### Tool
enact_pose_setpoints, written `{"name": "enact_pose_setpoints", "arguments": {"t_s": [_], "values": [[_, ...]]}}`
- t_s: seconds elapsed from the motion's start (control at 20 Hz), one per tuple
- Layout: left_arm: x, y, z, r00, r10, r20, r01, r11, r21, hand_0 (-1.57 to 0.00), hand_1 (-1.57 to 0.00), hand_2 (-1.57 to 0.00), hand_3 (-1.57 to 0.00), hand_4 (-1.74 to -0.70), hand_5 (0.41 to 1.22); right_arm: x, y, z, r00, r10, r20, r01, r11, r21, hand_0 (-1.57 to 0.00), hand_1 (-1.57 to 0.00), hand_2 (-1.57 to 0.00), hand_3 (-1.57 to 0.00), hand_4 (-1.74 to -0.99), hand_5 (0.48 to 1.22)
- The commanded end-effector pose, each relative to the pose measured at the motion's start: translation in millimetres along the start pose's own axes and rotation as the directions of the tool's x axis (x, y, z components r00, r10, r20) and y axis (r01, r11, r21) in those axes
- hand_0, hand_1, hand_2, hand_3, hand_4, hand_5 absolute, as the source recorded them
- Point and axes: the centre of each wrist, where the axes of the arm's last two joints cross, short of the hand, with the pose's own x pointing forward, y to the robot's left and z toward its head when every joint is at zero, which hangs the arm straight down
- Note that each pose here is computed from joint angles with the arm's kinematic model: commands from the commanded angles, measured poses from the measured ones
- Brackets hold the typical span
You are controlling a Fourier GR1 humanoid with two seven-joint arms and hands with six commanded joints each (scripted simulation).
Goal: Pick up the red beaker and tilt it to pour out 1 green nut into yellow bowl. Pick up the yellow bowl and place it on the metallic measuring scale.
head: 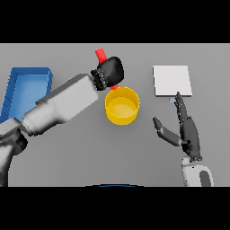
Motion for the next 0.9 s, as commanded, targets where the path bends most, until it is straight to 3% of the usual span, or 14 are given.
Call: {"name": "enact_pose_setpoints", "arguments": {"t_s": [0.0, 0.3, 0.5, 0.65, 0.85], "values": [[2, 0, -2, 0.999, -0.038, 0.002, 0.038, 0.999, -0.006, -1.57, -1.57, -1.57, -1.56, -1.74, 1.221, 2, -1.0, -1, 1.0, 0.002, -0.001, -0.002, 1.0, -0.002, 0.0, 0.0, 0.0, 0.0, -1.13, 0.565], [5, 12, -6, 0.972, -0.233, 0.014, 0.233, 0.972, -0.013, -1.57, -1.57, -1.57, -1.57, -1.73, 1.221, 1, -0.3, -1, 1.0, 0.007, 0.016, -0.007, 1.0, 0.002, 0.0, 0.0, 0.0, 0.0, -1.133, 0.579], [-8, 40, 0, 0.934, -0.358, 0.007, 0.358, 0.934, 0.004, -1.57, -1.57, -1.57, -1.57, -1.73, 1.221, 1, 1.4, 4, 1.0, 0.008, 0.018, -0.008, 1.0, -0.003, 0.0, 0.0, 0.0, 0.0, -1.138, 0.572], [-50, 75, 14, 0.902, -0.426, -0.076, 0.427, 0.904, 0.006, -1.57, -1.57, -1.57, -1.57, -1.73, 1.221, 3, 0.8, 2, 1.0, 0.011, 0.029, -0.01, 1.0, -0.004, 0.0, 0.0, 0.0, 0.0, -1.135, 0.563], [-121, 90, 47, 0.924, -0.277, -0.264, 0.296, 0.954, 0.037, -1.57, -1.57, -1.57, -1.57, -1.72, 1.221, -1, 3.9, 0, 0.999, 0.0, 0.034, 0.0, 1.0, 0.019, 0.0, 0.0, 0.0, 0.0, -1.128, 0.554]]}}
